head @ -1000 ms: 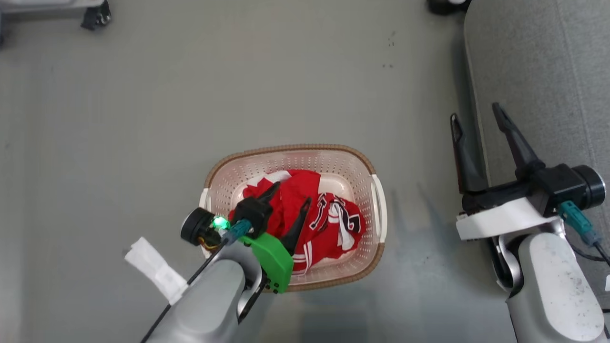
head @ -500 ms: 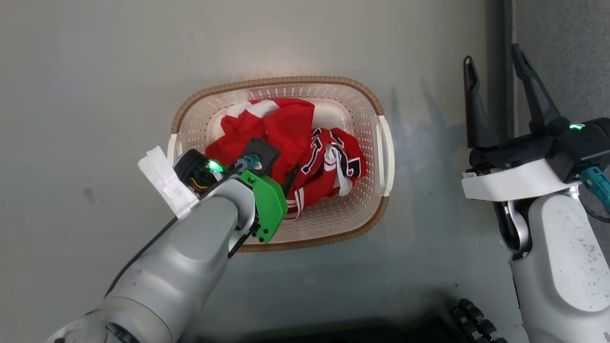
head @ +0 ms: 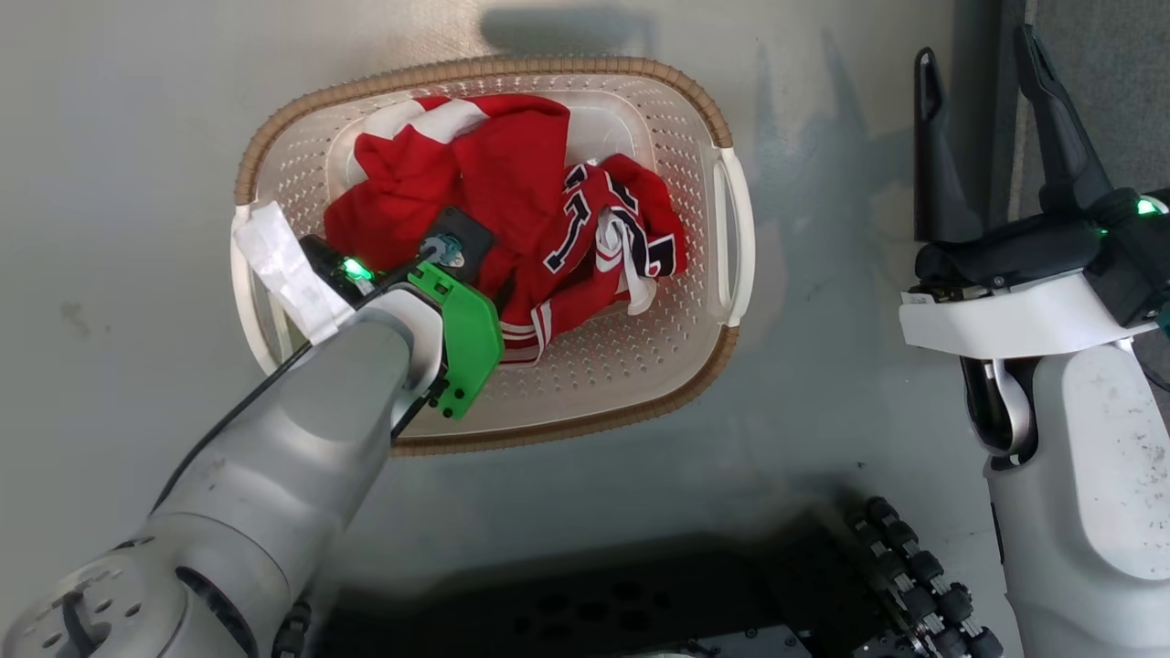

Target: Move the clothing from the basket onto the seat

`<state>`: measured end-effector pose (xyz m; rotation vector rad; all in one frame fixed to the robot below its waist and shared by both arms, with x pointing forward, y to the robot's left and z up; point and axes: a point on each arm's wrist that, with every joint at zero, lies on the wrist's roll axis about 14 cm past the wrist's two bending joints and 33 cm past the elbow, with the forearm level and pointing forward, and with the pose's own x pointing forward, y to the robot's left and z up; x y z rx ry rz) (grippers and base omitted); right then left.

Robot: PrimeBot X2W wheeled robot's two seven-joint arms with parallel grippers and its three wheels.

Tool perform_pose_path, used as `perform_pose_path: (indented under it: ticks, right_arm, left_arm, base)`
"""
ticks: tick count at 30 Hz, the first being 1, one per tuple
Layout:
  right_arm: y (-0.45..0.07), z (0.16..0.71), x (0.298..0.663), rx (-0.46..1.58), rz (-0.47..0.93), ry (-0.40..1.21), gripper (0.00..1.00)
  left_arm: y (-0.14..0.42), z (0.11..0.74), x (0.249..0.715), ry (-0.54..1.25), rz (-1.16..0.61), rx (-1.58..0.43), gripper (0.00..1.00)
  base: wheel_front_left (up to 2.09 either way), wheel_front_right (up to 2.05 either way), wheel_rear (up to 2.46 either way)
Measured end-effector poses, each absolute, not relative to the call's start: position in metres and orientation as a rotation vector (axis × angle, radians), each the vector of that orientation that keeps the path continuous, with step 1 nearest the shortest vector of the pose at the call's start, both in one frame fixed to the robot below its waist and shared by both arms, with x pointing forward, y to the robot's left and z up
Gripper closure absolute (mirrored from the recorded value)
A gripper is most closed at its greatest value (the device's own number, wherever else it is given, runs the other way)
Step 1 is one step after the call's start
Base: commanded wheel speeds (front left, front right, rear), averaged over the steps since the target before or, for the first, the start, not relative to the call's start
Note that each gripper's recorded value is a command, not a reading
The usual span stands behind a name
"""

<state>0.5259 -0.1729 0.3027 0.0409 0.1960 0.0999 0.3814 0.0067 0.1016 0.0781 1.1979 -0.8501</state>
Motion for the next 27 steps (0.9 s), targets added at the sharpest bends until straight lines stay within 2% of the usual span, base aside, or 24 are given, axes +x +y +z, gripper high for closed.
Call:
perform_pose_path:
  ticks: [21,22,23,27]
  right_arm:
    - [-0.19,0.268,0.512,0.056,0.058,0.28,0.0]
    - [-0.19,0.268,0.512,0.055,0.057,0.279,0.0]
    - [-0.191,0.269,0.512,0.054,0.057,0.278,0.0]
    - [-0.192,0.273,0.513,0.049,0.055,0.272,0.0]
  left_arm:
    - [-0.001,0.059,0.381,1.177,-0.894,0.134,0.0]
    - [-0.003,0.06,0.381,1.171,-0.896,0.126,0.71]
    - [-0.005,0.061,0.382,1.164,-0.899,0.121,1.0]
    - [-0.009,0.065,0.382,1.142,-0.91,0.11,1.0]
  base:
    - [0.0,0.0,0.0]
    - [0.0,0.0,0.0]
    - [0.0,0.0,0.0]
    - [0.0,0.0,0.0]
